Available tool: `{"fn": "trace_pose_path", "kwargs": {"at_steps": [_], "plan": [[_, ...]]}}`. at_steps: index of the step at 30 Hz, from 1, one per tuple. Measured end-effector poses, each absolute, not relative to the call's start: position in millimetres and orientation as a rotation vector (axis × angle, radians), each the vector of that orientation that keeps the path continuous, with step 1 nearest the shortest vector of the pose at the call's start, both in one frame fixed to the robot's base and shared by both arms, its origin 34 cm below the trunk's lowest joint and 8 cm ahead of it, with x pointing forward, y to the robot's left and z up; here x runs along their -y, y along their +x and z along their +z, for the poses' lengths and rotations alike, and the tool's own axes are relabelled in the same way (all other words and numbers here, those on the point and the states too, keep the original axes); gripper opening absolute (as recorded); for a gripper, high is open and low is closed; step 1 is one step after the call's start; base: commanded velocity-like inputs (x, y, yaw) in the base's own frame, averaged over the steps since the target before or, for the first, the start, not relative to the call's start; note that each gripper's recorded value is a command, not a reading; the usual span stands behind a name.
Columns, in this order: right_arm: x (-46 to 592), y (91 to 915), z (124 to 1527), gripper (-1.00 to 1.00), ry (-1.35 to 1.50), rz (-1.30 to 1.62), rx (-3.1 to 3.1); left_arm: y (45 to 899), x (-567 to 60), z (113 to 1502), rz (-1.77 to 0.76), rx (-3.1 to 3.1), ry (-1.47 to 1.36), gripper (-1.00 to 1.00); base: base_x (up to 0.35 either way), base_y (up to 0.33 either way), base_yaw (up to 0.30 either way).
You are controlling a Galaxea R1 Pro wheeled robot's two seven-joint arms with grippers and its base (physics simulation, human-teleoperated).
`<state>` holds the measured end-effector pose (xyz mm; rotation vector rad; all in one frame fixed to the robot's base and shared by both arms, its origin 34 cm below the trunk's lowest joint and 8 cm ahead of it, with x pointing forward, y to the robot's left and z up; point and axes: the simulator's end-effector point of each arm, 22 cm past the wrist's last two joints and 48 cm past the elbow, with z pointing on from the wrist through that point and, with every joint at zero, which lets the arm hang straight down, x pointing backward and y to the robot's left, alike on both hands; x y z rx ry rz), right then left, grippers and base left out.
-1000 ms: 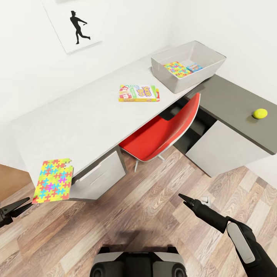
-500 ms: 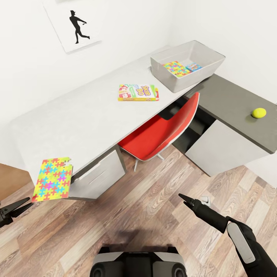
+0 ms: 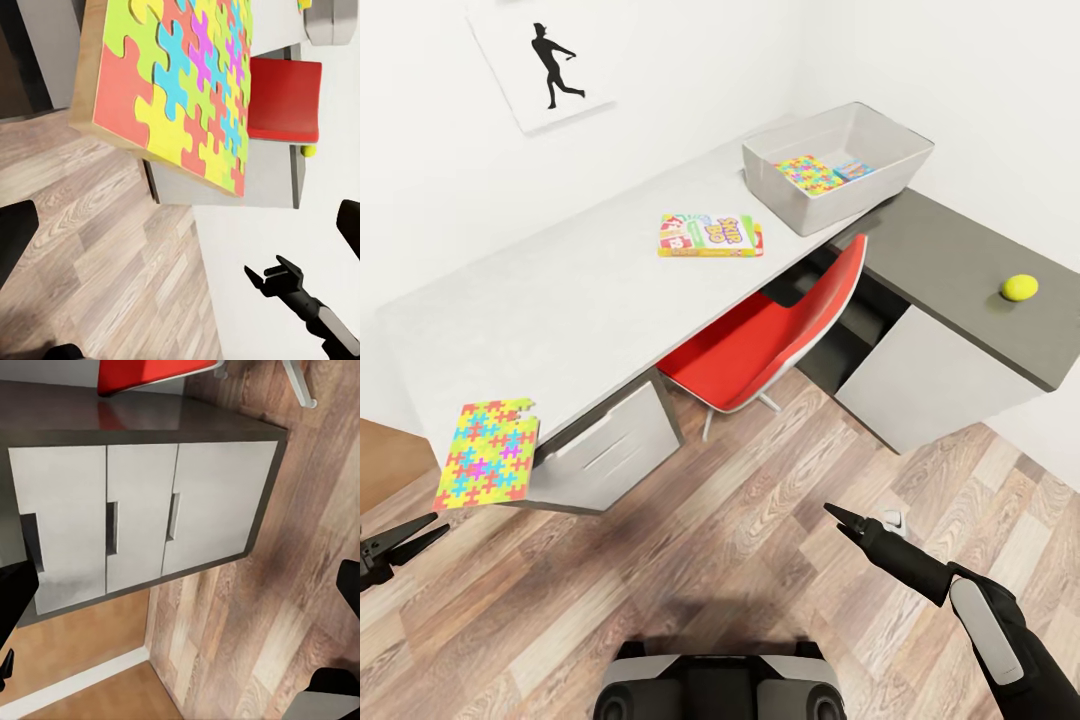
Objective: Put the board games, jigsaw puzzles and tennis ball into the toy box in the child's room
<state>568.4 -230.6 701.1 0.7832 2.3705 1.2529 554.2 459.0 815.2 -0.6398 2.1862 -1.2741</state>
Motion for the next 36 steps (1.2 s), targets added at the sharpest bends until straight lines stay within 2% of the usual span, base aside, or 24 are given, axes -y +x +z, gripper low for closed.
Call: {"fn": "trace_pose_path", "kwargs": {"at_steps": [11, 22, 36], "plan": [[230.9, 568.3, 701.1, 1.0, 0.783, 1.252, -2.371, 554.2, -459.0, 815.2, -1.274, -2.186, -0.64, 1.0, 0.0, -0.004, 0.0], [230.4, 568.2, 701.2, 1.0, 0.783, 1.253, -2.37, 554.1, -459.0, 815.4, -1.274, -2.186, -0.64, 1.0, 0.144, 0.0, 0.0], [229.8, 568.4, 701.1, 1.0, 0.782, 1.254, -2.37, 553.5, -459.2, 814.8, -1.273, -2.19, -0.64, 1.0, 0.019, 0.0, 0.0]]}}
